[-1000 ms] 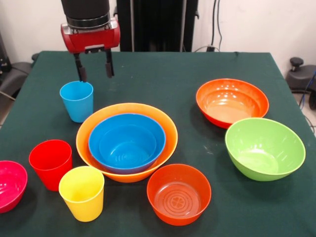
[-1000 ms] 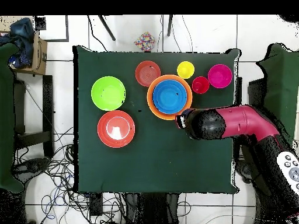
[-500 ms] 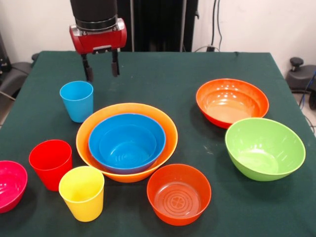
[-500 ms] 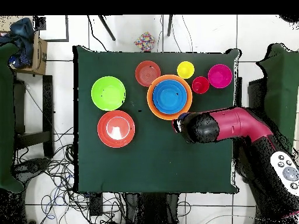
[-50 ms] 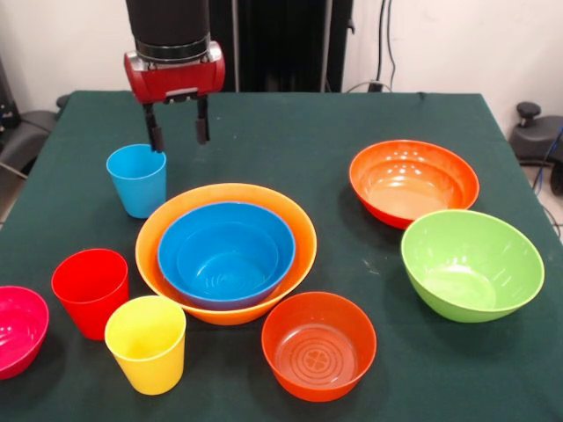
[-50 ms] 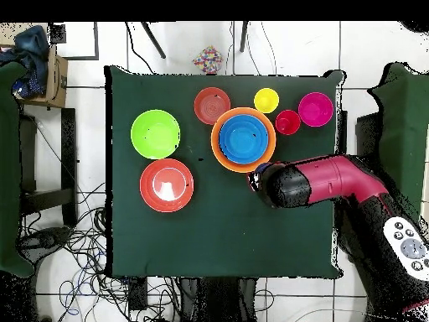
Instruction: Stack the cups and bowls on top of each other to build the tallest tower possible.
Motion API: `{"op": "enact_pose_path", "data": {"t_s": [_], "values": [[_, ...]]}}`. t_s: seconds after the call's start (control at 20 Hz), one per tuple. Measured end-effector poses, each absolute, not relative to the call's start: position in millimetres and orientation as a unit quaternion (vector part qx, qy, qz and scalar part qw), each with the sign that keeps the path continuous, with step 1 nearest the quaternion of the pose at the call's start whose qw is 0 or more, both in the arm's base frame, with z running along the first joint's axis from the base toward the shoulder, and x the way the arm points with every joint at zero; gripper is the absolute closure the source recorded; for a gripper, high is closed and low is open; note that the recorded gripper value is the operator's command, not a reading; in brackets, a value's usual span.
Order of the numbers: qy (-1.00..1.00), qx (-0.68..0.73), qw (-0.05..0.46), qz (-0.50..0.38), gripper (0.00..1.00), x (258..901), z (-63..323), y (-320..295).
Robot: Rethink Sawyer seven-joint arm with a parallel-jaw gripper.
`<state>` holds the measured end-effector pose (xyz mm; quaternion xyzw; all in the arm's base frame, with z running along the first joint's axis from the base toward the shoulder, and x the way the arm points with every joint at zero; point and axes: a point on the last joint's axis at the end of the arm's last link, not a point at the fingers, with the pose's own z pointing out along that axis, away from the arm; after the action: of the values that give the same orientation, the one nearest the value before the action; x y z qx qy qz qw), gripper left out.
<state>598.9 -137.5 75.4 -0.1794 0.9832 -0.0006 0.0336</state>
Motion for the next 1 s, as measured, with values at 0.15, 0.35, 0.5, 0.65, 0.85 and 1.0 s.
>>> {"op": "enact_pose_path", "data": {"t_s": [0.15,0.35,0.5,0.65,0.85,1.0], "values": [[0.983,-0.181,0.037,-0.001,0.00,599.2,74.7,-137.3],[0.982,-0.181,0.043,-0.001,0.00,600.1,74.6,-136.6],[0.982,-0.182,0.047,-0.001,0.00,600.4,74.2,-136.3],[0.982,-0.182,0.047,-0.002,0.00,599.6,73.5,-137.2],[0.982,-0.181,0.045,-0.002,0.00,597.5,72.2,-138.5],[0.983,-0.181,0.043,0.000,0.00,595.9,70.2,-138.1]]}}
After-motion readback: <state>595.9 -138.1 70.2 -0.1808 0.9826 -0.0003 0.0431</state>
